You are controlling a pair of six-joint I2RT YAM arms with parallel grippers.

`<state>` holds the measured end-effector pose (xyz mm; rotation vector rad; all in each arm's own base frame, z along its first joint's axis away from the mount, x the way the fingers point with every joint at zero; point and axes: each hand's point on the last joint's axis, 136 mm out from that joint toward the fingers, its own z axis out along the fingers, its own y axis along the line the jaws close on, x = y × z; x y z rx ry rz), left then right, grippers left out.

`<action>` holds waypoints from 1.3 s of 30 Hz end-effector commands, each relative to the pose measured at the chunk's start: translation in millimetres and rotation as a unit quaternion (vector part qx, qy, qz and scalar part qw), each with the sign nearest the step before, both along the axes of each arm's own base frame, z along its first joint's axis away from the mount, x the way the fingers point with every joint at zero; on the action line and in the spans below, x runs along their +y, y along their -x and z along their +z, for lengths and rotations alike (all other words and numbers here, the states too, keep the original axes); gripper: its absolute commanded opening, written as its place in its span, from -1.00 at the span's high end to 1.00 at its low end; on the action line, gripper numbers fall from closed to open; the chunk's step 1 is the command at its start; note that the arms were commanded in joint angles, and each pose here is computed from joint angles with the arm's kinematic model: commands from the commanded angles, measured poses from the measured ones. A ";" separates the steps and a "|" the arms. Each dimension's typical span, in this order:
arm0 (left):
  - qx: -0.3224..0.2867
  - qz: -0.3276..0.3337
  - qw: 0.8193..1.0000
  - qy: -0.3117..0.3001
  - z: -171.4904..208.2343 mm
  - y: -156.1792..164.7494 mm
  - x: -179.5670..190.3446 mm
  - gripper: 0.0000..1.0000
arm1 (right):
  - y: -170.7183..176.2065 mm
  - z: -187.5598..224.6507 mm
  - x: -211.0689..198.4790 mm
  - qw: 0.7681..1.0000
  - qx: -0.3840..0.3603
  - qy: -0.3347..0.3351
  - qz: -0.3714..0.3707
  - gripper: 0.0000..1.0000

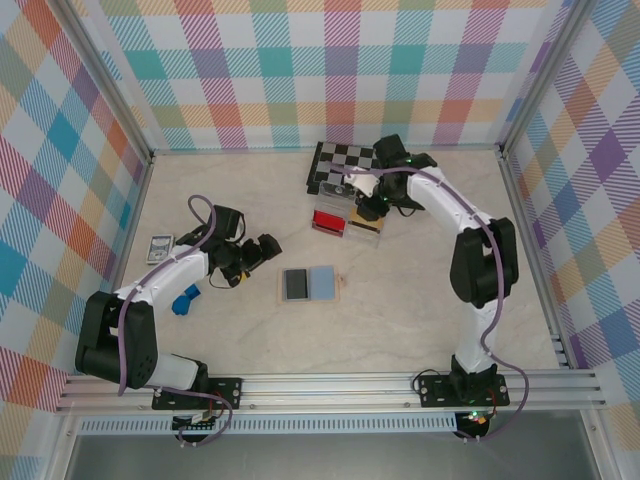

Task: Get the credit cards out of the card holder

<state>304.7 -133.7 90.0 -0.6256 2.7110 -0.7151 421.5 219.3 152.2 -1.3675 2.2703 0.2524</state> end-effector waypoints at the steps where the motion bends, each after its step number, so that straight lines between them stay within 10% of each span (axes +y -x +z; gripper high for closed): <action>1: -0.010 -0.007 1.000 0.011 6.9 5.7 0.9 -1.00 | 18.9 49.9 12.5 0.995 -0.001 -0.085 -0.056 0.29; 10: 0.004 -0.036 0.999 0.009 7.5 23.8 -13.7 -0.96 | 87.5 43.5 43.7 0.946 0.121 -0.186 -0.236 0.21; 20: 0.031 -0.087 0.996 0.002 -12.2 34.4 -56.4 -0.39 | 142.1 -30.2 101.5 0.870 0.318 -0.196 -0.323 0.16; 39: 0.062 -0.068 0.996 -0.018 -57.4 32.9 -63.8 0.40 | 153.5 -92.8 152.3 0.839 0.378 -0.158 -0.358 0.63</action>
